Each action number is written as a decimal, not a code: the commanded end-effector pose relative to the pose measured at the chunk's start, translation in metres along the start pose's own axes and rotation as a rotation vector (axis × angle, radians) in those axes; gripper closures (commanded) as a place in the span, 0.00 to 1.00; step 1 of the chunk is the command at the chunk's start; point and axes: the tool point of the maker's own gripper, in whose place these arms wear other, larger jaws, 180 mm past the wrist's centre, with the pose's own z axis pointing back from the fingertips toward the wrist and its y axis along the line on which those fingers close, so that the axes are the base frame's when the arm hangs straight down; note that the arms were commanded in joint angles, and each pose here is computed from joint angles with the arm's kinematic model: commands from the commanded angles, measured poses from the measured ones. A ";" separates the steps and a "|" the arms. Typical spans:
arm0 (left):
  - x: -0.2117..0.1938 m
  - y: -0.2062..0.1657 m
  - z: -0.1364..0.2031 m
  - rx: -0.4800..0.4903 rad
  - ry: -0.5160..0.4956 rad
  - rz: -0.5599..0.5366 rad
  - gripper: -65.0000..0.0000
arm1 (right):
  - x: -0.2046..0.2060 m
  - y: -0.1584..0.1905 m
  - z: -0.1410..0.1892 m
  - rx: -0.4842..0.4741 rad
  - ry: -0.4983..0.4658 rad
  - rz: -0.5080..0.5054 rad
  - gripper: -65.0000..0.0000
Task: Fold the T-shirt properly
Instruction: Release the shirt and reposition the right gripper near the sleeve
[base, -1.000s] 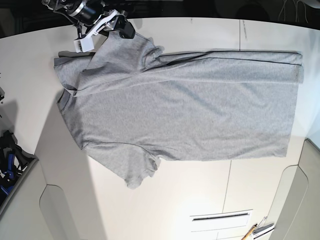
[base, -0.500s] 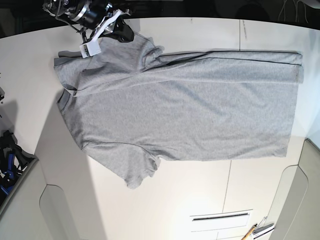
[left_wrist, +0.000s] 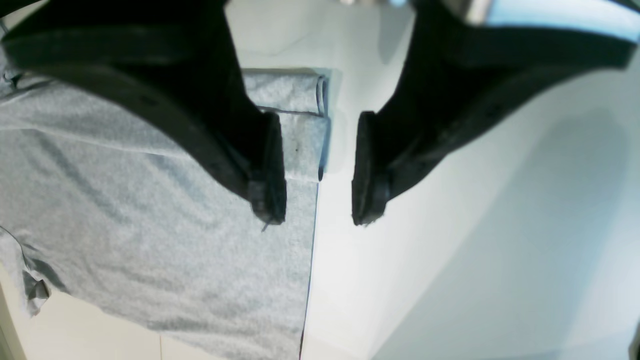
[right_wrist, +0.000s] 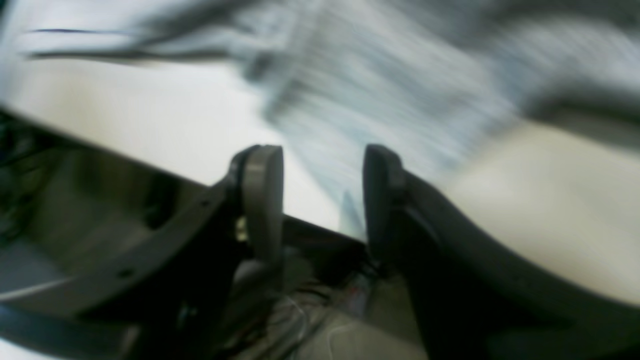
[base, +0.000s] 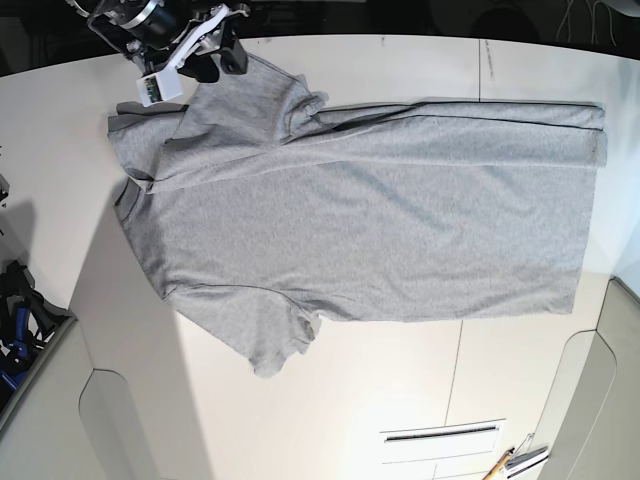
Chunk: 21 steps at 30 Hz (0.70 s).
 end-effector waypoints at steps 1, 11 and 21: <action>0.019 -0.003 0.003 -0.013 -0.041 -0.032 0.61 | 0.007 -0.008 0.005 -0.033 -0.034 -0.007 0.60; 0.020 -0.004 0.003 -0.020 -0.047 -0.026 0.61 | -0.013 -0.047 -0.008 -0.132 -0.012 -0.134 0.60; 0.020 -0.004 0.003 -0.020 -0.046 -0.026 0.61 | -0.025 -0.024 -0.023 0.044 0.029 -0.213 0.60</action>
